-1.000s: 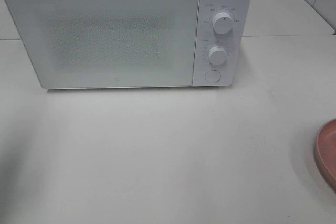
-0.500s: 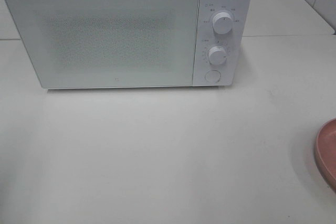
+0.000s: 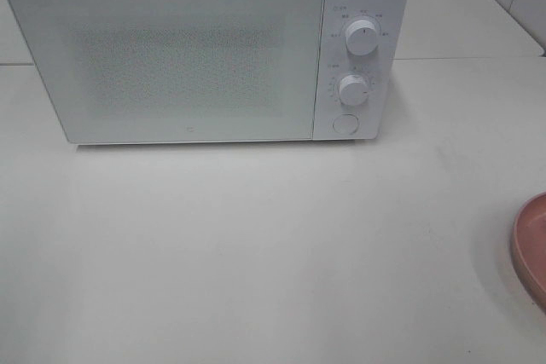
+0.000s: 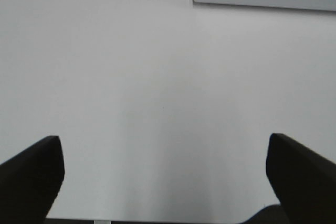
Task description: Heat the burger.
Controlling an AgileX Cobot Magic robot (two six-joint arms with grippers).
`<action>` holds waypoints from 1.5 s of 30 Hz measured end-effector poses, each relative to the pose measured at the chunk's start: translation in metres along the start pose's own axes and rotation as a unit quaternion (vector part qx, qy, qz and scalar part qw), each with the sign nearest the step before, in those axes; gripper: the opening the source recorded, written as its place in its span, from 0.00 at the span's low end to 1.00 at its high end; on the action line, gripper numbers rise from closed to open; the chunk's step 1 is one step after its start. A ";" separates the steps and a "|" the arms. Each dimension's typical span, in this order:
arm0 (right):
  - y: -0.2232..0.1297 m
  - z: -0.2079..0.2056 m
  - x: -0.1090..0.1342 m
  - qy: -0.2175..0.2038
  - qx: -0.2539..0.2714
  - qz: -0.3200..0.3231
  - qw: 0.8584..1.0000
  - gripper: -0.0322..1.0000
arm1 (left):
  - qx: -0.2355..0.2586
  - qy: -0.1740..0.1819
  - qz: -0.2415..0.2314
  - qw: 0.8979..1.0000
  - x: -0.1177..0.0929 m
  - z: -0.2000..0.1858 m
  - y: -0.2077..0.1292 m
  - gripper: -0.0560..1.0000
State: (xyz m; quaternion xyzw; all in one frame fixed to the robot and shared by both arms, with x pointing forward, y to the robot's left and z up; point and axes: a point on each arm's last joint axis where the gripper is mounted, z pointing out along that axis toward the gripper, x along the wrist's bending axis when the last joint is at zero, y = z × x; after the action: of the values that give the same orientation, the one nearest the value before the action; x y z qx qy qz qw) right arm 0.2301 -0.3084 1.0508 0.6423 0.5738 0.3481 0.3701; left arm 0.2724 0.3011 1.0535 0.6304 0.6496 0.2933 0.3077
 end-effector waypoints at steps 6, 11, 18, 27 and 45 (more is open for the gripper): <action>0.000 0.000 0.000 0.000 0.000 0.000 1.000 0.77 | -0.063 -0.002 0.000 0.998 0.000 -0.017 -0.010 0.99; 0.000 0.000 0.000 0.000 0.000 0.000 1.000 0.77 | -0.109 -0.004 0.000 0.994 0.001 -0.028 -0.020 0.99; 0.000 0.000 0.000 0.000 0.000 0.000 1.000 0.77 | -0.125 -0.005 0.000 0.992 0.001 -0.032 -0.023 0.99; 0.000 0.000 0.000 0.000 0.000 0.000 1.000 0.77 | -0.125 -0.005 0.000 0.992 0.001 -0.032 -0.023 0.99; 0.000 0.000 0.000 0.000 0.000 0.000 1.000 0.77 | -0.125 -0.005 0.000 0.992 0.001 -0.032 -0.023 0.99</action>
State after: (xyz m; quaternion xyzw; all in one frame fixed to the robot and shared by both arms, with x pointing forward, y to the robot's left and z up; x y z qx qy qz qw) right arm 0.2301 -0.3084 1.0508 0.6423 0.5738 0.3481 0.3701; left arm 0.2328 0.3015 1.0563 0.5884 0.6063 0.3691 0.3873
